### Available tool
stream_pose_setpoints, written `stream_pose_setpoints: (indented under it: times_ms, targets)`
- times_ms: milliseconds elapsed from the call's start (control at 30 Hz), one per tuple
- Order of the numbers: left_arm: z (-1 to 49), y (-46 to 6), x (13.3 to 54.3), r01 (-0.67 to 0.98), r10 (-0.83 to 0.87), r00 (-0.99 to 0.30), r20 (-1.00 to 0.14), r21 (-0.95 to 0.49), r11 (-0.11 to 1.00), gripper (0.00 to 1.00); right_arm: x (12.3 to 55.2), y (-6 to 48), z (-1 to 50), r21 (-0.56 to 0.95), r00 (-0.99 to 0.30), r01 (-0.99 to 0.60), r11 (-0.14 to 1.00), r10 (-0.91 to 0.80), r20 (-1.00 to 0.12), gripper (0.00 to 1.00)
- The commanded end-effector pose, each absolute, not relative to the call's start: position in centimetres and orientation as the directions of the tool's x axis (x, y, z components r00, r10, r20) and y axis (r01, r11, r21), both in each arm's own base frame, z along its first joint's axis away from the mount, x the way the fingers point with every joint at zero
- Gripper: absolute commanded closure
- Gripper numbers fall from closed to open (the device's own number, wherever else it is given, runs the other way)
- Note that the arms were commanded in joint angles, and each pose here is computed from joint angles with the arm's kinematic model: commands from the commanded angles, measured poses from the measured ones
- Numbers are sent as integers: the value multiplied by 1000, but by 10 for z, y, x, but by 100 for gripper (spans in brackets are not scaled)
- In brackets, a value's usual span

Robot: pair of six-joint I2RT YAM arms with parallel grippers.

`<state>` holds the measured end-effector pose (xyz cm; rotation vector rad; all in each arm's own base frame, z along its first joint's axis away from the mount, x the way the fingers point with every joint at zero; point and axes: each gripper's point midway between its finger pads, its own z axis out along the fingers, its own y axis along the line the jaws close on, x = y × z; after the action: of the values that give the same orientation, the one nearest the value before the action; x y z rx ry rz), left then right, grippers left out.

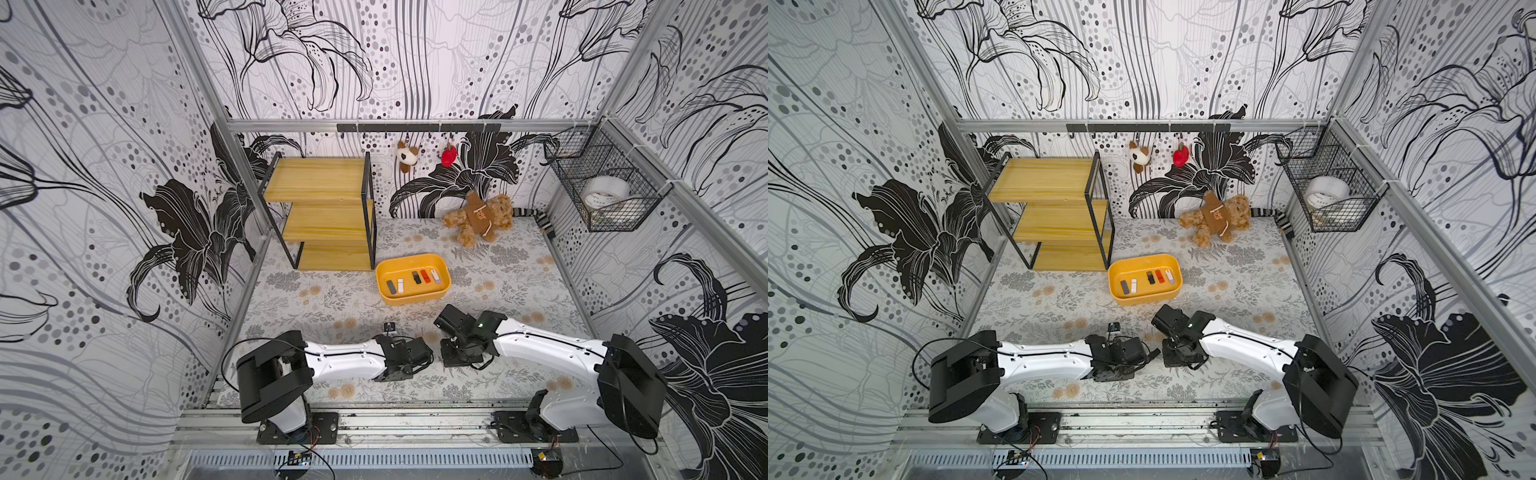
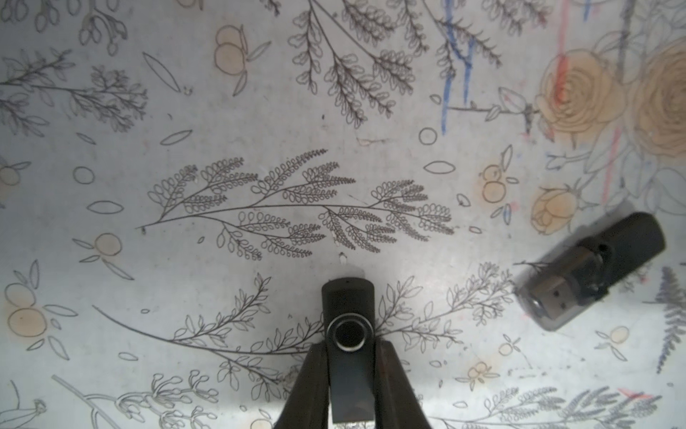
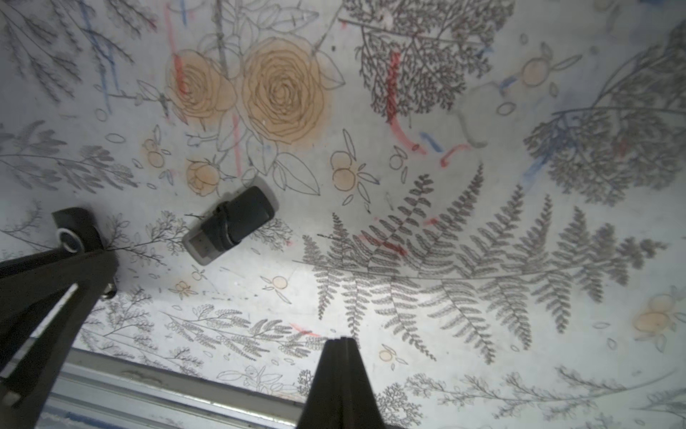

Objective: Put the usb flash drive into the storage box
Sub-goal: Pick up the USB flash from the center of the board.

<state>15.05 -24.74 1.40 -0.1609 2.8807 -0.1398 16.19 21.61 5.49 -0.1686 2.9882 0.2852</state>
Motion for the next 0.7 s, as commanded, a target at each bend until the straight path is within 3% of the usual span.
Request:
stream_pose_setpoints:
  times_ms: [0, 233, 667]
  targets:
    - [-2, -220, 138, -120, -125, -972, -201, -40, 992, 100, 174, 228, 63, 216, -982, -76, 973, -36, -185, 86]
    - [21, -202, 143, -136, -148, -958, -245, -64, 989, 100, 183, 248, 60, 241, -985, -67, 968, -25, -171, 65]
    - [77, -171, 167, -164, -198, -927, -320, -131, 978, 100, 179, 290, 48, 242, -991, -12, 970, 21, -132, 42]
